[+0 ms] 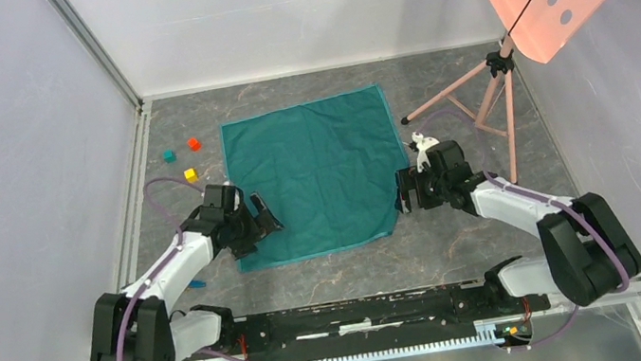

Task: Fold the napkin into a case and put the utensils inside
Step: Smooth out the napkin at the center of the board.

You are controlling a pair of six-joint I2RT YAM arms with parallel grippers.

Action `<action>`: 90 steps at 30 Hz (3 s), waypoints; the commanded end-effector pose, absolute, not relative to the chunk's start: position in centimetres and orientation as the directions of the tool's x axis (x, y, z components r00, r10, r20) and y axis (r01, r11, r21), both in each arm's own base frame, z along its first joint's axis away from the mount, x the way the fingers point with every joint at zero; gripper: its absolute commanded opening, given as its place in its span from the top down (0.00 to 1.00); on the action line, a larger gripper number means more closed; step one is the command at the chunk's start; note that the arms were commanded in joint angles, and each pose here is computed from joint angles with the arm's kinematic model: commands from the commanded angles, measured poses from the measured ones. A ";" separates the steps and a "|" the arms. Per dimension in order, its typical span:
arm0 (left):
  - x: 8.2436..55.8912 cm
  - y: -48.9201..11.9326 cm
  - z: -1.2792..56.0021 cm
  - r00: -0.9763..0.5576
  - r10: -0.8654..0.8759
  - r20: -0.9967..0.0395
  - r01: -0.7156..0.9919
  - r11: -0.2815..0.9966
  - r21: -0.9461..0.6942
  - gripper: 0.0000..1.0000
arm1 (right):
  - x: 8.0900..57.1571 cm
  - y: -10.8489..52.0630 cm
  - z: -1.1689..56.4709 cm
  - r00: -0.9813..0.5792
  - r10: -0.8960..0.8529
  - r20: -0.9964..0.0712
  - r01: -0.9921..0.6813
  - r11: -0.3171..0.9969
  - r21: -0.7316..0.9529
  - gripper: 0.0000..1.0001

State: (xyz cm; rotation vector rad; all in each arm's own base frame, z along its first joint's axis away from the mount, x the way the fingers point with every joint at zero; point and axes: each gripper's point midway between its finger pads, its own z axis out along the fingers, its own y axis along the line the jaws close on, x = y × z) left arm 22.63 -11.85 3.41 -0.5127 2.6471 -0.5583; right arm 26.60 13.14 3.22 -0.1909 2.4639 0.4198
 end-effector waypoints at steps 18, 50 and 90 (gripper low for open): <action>23.7 -9.8 17.1 -0.724 -0.390 -0.569 -0.113 0.881 -0.460 0.00 | 25.1 20.6 6.9 -0.730 -0.022 -0.683 -0.502 0.695 0.514 0.81; 22.8 -15.9 11.4 -0.857 -0.406 -0.317 -0.091 0.725 -0.683 0.00 | 20.8 24.3 10.8 -0.777 -0.195 -0.598 -0.592 0.549 0.590 0.61; 19.9 -29.4 13.8 -0.865 -0.221 -0.450 0.202 0.669 -0.716 0.04 | 25.9 29.1 16.6 -0.736 0.073 -0.673 -0.575 0.457 0.679 0.20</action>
